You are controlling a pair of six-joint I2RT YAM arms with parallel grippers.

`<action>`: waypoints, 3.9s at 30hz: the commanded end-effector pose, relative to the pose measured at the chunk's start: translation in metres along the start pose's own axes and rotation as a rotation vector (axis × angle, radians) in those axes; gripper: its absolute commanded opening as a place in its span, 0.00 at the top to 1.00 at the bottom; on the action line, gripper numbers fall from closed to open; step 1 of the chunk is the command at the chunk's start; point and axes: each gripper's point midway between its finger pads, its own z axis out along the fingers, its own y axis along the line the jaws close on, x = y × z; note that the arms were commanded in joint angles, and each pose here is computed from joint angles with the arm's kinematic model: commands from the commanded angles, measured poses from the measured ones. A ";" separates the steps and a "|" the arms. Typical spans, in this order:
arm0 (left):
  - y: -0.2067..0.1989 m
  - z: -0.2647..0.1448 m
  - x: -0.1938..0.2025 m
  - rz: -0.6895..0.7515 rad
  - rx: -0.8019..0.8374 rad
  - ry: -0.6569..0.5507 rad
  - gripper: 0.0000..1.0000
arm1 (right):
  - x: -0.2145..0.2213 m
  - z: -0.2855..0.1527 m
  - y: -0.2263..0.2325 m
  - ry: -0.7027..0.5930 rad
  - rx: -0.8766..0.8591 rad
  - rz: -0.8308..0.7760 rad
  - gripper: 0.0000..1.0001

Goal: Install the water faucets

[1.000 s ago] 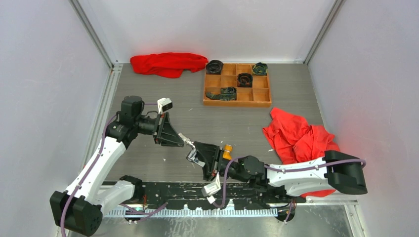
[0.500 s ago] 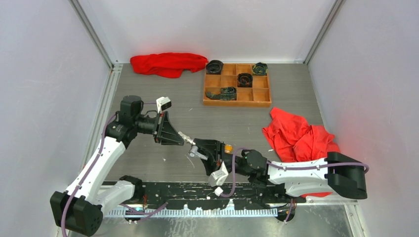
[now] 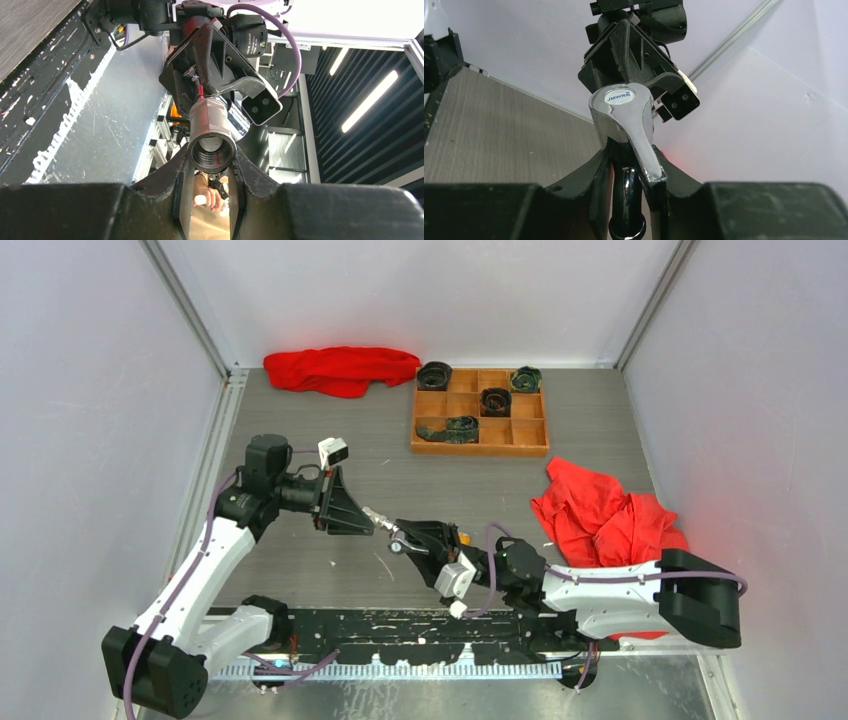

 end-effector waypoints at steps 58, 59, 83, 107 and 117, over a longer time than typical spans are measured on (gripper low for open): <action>-0.010 0.003 -0.012 0.226 0.102 -0.207 1.00 | -0.017 0.009 -0.030 -0.149 -0.039 0.272 1.00; -0.010 0.003 -0.012 0.219 0.100 -0.204 1.00 | -0.013 0.011 -0.024 -0.117 -0.066 0.191 1.00; -0.009 0.003 -0.024 0.141 0.100 -0.250 1.00 | 0.039 0.010 0.022 0.219 -0.167 -0.794 1.00; 0.001 -0.002 -0.041 0.123 0.122 -0.442 1.00 | 0.018 0.024 0.002 0.126 0.090 -0.398 1.00; -0.002 -0.003 -0.040 0.176 0.100 -0.449 1.00 | 0.002 0.020 0.011 0.031 0.051 -0.345 1.00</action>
